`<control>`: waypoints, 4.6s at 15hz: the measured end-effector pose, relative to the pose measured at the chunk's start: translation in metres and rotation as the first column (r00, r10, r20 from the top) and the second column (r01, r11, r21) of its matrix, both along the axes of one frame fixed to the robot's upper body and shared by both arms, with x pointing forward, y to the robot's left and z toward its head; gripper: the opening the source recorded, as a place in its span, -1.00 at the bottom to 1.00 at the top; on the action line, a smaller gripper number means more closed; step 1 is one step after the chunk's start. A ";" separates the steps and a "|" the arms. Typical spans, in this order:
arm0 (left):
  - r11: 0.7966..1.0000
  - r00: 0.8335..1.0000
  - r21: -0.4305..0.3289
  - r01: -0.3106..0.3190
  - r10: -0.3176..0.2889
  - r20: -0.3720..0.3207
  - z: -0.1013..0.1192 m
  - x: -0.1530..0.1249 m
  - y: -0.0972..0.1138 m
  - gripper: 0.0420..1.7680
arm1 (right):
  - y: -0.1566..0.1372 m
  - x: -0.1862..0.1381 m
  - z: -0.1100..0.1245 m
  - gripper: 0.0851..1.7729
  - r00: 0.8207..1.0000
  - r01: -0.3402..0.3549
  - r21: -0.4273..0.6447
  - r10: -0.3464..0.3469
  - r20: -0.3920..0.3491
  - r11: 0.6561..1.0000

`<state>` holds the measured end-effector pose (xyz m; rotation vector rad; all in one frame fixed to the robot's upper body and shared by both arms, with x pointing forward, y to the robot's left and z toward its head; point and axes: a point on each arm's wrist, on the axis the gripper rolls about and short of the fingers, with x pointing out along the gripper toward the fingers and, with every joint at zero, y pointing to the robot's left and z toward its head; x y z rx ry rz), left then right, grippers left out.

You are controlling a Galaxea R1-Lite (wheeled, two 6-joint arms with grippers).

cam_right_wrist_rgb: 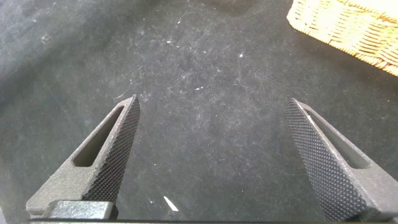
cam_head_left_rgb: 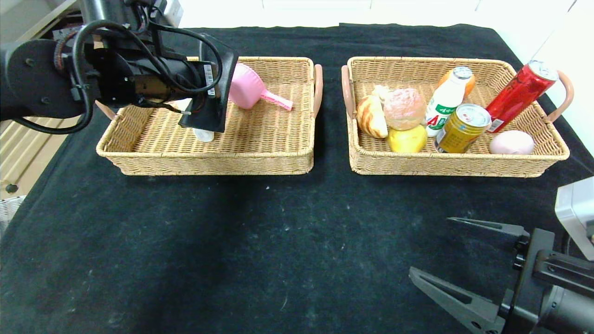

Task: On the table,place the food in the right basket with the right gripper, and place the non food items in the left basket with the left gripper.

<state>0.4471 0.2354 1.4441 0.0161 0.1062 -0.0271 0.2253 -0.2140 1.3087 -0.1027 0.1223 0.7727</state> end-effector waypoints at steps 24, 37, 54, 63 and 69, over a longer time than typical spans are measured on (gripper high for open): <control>0.999 0.998 0.032 0.038 -0.036 -0.058 -0.009 -0.025 -0.010 0.71 | -0.001 -0.003 0.003 0.93 1.000 -0.009 0.012 0.008 0.011 1.000; 0.997 0.998 0.068 0.043 -0.039 -0.058 -0.037 -0.220 0.056 0.89 | -0.032 -0.016 0.015 0.93 0.996 0.084 -0.005 -0.083 0.028 0.996; 0.991 0.987 0.125 0.038 -0.057 0.148 -0.023 -0.443 0.087 0.93 | -0.148 -0.225 0.054 0.93 0.809 0.586 -0.018 -0.583 0.072 0.810; 0.990 0.973 0.131 0.045 -0.073 0.219 -0.020 -0.496 0.077 0.94 | -0.136 -0.266 0.057 0.93 0.711 0.698 0.014 -0.695 0.111 0.716; 0.989 0.979 0.123 0.087 -0.107 0.174 -0.041 -0.502 0.081 0.94 | -0.122 -0.267 0.042 0.93 0.687 0.724 -0.014 -0.718 0.115 0.690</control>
